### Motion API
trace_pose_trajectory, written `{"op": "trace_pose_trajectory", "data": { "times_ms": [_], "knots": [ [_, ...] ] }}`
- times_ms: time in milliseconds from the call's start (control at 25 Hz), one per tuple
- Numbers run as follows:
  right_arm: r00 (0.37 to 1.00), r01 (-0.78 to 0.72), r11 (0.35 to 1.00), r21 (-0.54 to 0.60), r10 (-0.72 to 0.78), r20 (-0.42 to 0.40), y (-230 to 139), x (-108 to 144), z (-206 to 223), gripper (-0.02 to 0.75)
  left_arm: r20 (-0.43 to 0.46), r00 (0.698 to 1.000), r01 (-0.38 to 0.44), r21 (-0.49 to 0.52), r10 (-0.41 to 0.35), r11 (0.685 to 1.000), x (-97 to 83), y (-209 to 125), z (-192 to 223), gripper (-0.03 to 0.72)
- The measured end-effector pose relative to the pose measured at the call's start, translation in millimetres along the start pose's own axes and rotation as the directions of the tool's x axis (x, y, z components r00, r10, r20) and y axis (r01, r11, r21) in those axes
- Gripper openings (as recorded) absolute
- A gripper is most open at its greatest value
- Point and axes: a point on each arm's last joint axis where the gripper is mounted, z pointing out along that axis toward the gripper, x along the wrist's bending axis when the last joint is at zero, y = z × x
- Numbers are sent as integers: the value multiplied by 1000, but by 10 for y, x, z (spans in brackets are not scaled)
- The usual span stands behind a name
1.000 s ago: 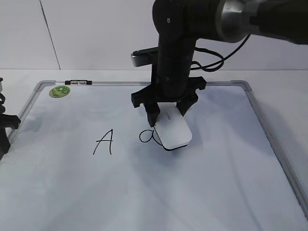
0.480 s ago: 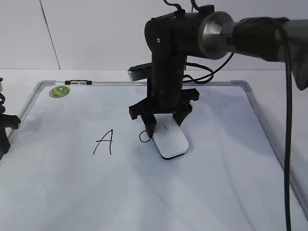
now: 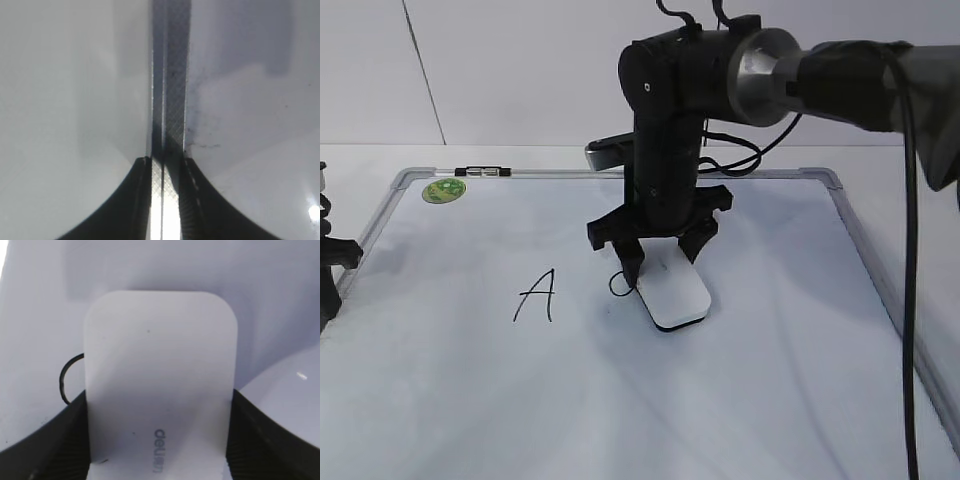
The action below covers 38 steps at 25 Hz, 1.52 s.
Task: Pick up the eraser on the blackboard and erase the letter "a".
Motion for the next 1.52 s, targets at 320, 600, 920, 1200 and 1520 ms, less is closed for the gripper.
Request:
{"op": "trace_pose_trajectory", "data": {
  "times_ms": [320, 600, 920, 1200, 1520],
  "knots": [
    [999, 34, 999, 8, -34, 24, 1, 102, 29, 522, -2, 1000, -2, 0, 2, 1000, 1, 0, 0, 119],
    [995, 90, 996, 6, -90, 35, -33, 315, 29, 522, -3, 1000, -2, 0, 2, 1000, 3, 0, 0, 119],
    [994, 106, 994, 7, -106, 18, -56, 423, 22, 522, -3, 1000, -2, 0, 2, 1000, 3, 0, 0, 119],
    [994, 110, 994, 6, -110, 11, -58, 447, 17, 522, -6, 1000, -4, 2, 4, 1000, 5, -2, 0, 119],
    [993, 110, 994, -3, -109, 55, -53, 437, 18, 522, -6, 1000, -4, 2, 4, 1000, 5, -2, 0, 119]
  ]
}}
